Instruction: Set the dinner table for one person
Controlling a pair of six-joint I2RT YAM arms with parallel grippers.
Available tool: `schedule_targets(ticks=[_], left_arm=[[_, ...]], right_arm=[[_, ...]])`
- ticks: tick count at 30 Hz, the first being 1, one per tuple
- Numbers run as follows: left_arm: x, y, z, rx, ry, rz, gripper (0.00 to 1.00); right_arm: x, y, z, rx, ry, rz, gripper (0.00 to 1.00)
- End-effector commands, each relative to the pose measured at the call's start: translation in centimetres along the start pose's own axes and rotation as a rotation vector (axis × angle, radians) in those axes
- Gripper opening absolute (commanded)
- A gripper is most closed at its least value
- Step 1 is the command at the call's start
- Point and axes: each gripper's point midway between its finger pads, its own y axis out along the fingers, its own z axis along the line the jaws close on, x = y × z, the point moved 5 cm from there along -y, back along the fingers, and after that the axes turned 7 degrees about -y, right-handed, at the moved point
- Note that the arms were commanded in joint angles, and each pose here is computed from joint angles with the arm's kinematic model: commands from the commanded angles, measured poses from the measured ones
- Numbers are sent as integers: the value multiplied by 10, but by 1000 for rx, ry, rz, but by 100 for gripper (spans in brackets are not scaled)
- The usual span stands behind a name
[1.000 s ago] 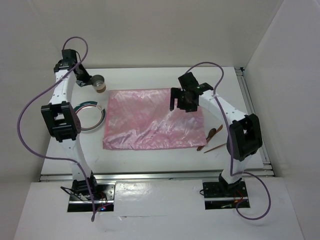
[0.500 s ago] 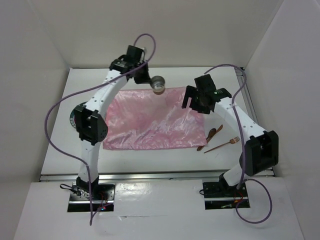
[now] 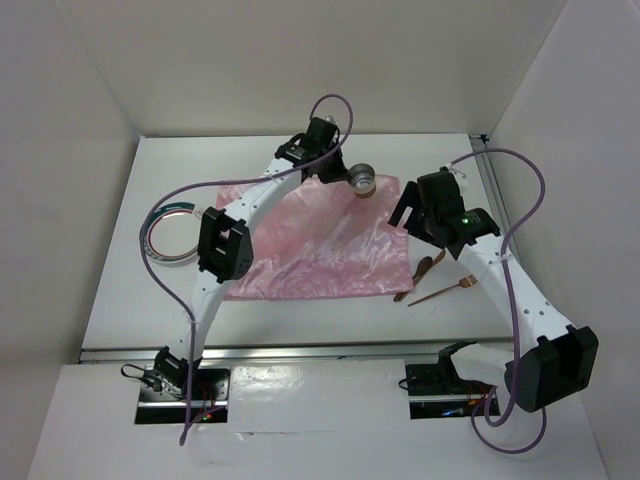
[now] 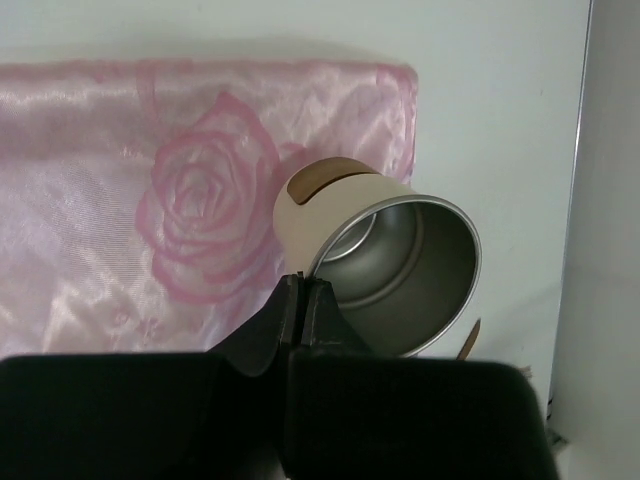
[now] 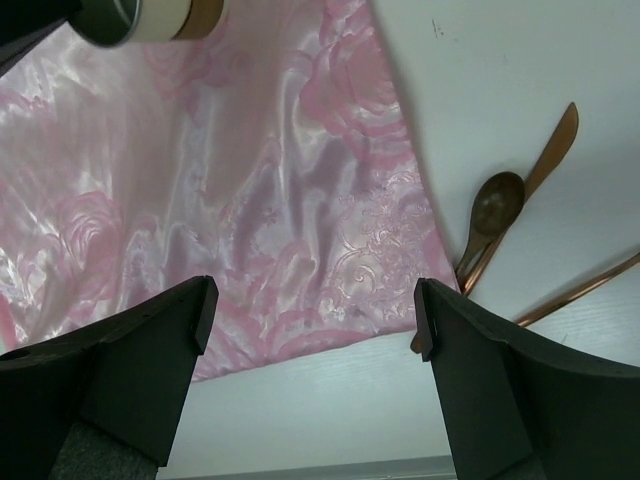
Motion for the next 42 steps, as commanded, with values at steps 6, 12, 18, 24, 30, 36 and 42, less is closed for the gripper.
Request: schedule_targets(ticks=[6, 12, 18, 24, 30, 36, 42], left_arm=[[35, 23, -36, -134, -93, -214, 0], [25, 39, -24, -112, -94, -185, 0], [20, 41, -21, -104, -84, -165, 0], [7, 54, -13, -108, -71, -102, 22], [-1, 59, -9, -115, -71, -64, 48], [20, 24, -40, -195, -50, -115, 63], [58, -63, -74, -245, 43, -251, 77]], right_arm=[[-5, -7, -13, -52, 10, 7, 93], [1, -4, -16, -72, -13, -10, 93], [0, 3, -10, -58, -15, 11, 93], [0, 3, -11, -58, -24, 11, 93], [0, 3, -11, -58, -24, 11, 93], [1, -3, -13, -60, -22, -2, 93], [5, -8, -15, -65, -26, -28, 94]])
